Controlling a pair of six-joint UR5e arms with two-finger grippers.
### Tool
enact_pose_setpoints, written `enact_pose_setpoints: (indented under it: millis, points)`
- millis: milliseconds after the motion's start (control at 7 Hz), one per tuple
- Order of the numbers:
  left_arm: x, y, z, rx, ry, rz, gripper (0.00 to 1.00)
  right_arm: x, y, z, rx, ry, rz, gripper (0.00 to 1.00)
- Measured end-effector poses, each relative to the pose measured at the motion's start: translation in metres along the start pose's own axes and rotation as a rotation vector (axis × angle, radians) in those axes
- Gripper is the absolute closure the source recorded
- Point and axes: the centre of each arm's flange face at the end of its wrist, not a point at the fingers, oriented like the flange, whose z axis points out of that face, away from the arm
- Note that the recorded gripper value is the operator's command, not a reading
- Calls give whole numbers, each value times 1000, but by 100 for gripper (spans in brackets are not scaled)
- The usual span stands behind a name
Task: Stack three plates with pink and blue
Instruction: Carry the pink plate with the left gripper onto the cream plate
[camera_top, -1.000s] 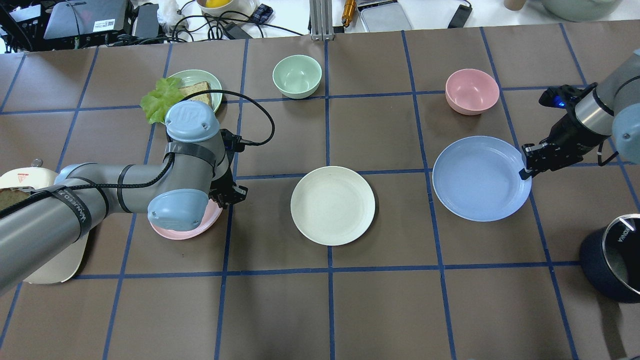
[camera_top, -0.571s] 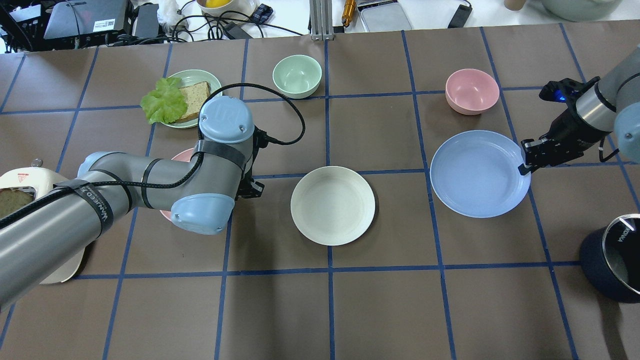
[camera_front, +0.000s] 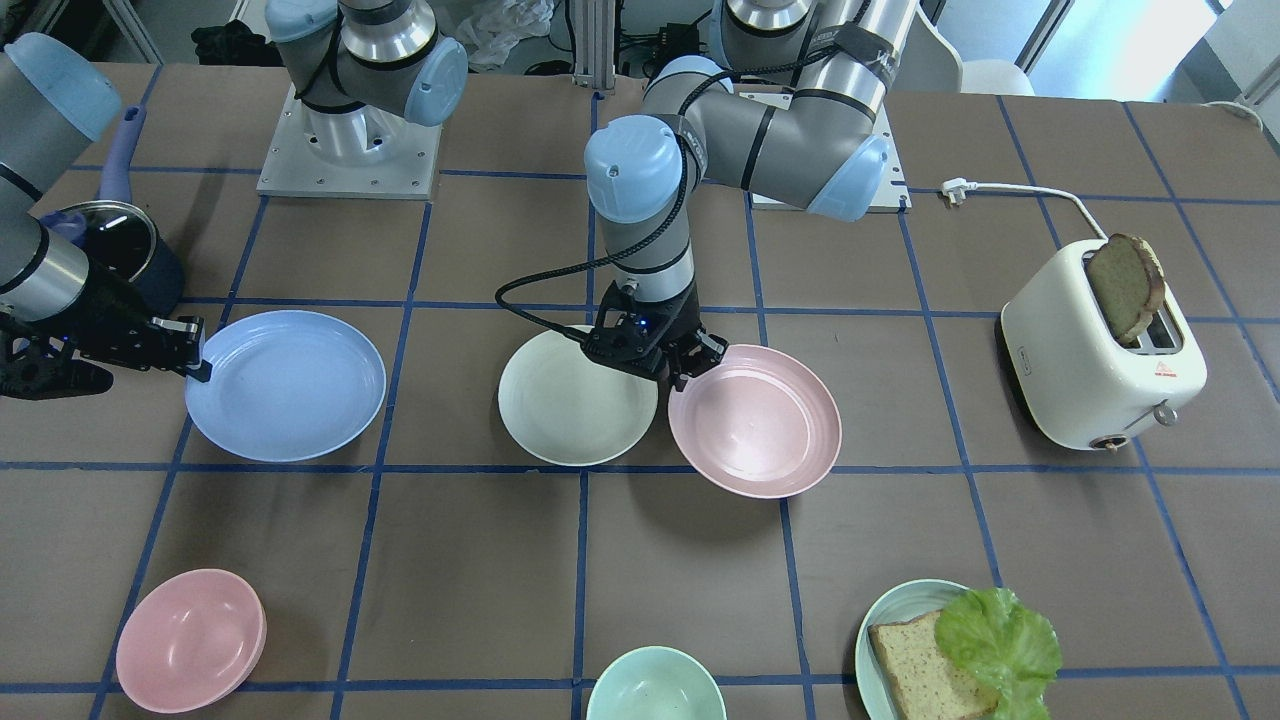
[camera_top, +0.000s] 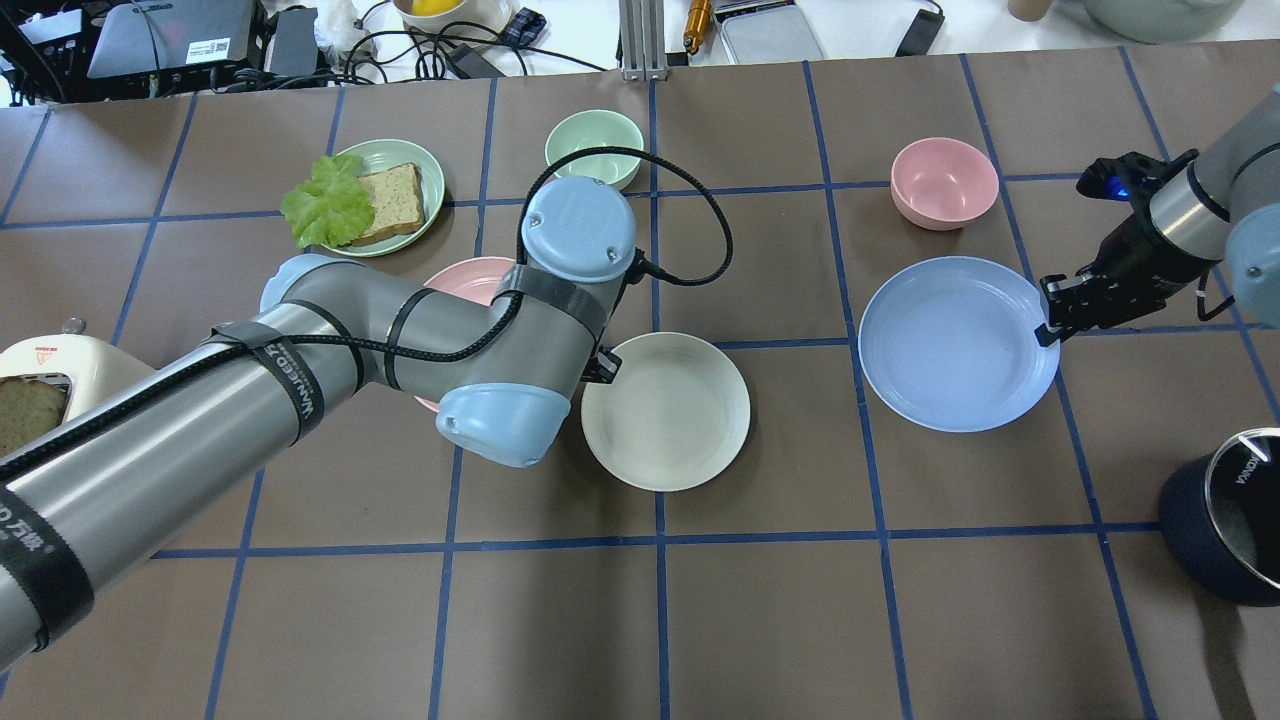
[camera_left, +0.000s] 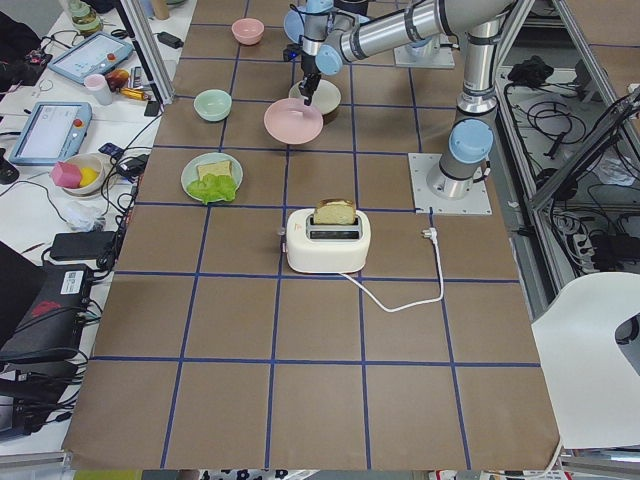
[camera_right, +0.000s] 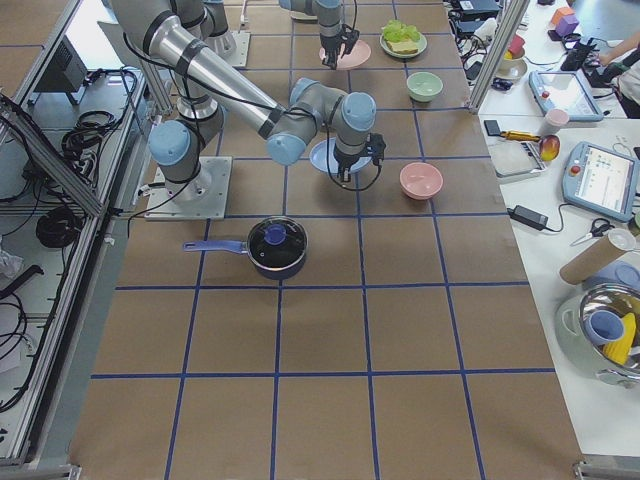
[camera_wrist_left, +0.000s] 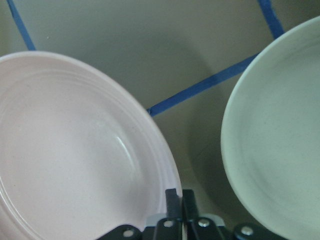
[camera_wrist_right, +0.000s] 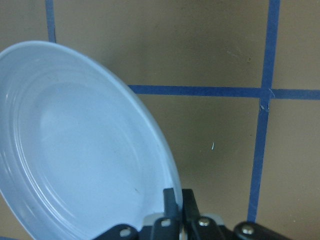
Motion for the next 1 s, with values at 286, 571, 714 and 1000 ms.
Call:
enact_pose_setpoints:
  millis: [286,571,714,1000]
  points:
    - [52,-2,-12,15,-5,36,100,0,0,1,-2,-1,0,100]
    - [87,-6,-24,10,-4,2,100,0,0,2,-4,-2,1,100]
    - [102,-10,-29,-22,-10,-15,100,0,0,2,-5,-2,1,100]
    - [126,-22,-38,-94,-27,-53,100,0,0,2,-6,-1,2,100]
